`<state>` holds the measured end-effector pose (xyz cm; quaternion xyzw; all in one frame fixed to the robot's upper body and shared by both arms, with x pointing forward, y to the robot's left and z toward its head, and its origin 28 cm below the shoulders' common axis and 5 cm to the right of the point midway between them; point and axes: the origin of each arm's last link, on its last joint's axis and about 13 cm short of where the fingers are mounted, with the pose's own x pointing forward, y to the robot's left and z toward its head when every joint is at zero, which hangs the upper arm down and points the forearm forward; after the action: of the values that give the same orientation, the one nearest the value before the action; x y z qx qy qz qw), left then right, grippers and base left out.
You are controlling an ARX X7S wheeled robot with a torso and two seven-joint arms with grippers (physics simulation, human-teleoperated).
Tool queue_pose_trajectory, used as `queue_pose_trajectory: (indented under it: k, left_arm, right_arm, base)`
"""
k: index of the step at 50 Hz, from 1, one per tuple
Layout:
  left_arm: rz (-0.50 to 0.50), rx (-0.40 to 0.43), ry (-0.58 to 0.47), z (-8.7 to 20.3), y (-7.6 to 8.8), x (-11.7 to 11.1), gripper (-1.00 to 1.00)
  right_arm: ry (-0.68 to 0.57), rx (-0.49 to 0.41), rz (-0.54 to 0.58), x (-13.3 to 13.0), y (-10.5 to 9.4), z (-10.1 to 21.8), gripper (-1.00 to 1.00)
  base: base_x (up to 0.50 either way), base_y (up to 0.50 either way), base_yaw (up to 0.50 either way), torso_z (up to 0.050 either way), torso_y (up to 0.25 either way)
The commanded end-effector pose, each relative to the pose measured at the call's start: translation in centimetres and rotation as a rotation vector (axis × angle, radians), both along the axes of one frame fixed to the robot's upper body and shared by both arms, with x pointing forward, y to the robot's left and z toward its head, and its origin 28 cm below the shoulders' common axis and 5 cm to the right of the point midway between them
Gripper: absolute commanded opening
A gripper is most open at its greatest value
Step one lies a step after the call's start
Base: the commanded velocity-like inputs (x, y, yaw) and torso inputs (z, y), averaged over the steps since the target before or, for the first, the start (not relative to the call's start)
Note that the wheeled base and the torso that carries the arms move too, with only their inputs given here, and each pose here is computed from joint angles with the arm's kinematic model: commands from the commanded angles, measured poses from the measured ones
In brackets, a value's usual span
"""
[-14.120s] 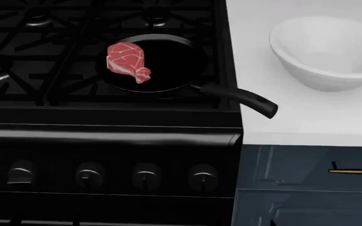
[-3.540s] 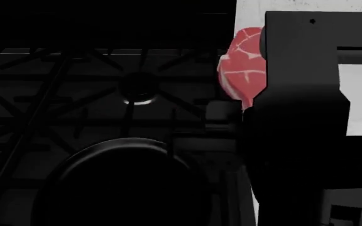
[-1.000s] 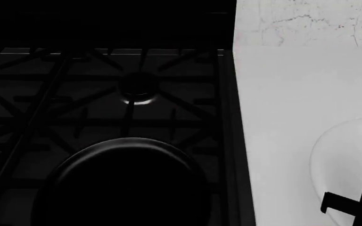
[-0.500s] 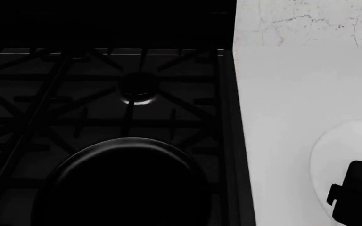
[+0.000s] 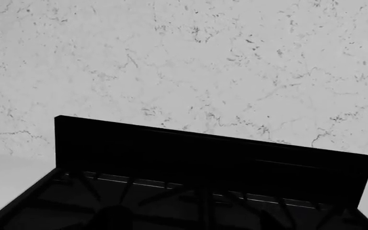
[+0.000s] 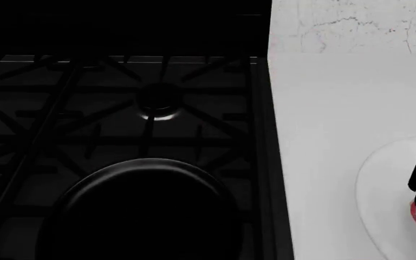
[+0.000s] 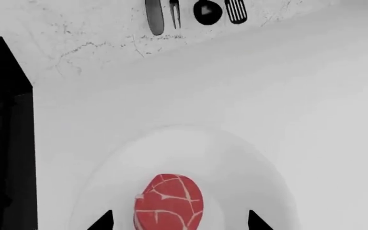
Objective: Pick the pork chop from the pan and place it in the bowl.
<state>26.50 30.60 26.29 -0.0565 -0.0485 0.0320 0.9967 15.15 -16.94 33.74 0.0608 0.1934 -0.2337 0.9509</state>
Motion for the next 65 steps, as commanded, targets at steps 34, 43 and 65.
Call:
queue_pose_trajectory:
  k: [34, 43, 65]
  left_arm:
    - [-0.005, -0.006, 0.004, -0.5, -0.1, -0.2, 1.0]
    - [-0.006, -0.006, 0.009, -0.6, -0.1, -0.2, 1.0]
    - [-0.007, -0.002, 0.018, -1.2, -0.3, -0.2, 1.0]
  right_arm:
    - [-0.374, -0.168, 0.129, -4.6, 1.8, 4.0, 1.0]
    - [-0.388, -0.172, 0.154, -5.0, 2.3, 3.5, 1.0]
    - [-0.454, -0.171, 0.461, -3.4, 6.6, 2.6, 1.0]
  base:
    - [0.0, 0.0, 0.0, 0.0, 0.0]
    - [0.0, 0.0, 0.0, 0.0, 0.0]
    - [0.0, 0.0, 0.0, 0.0, 0.0]
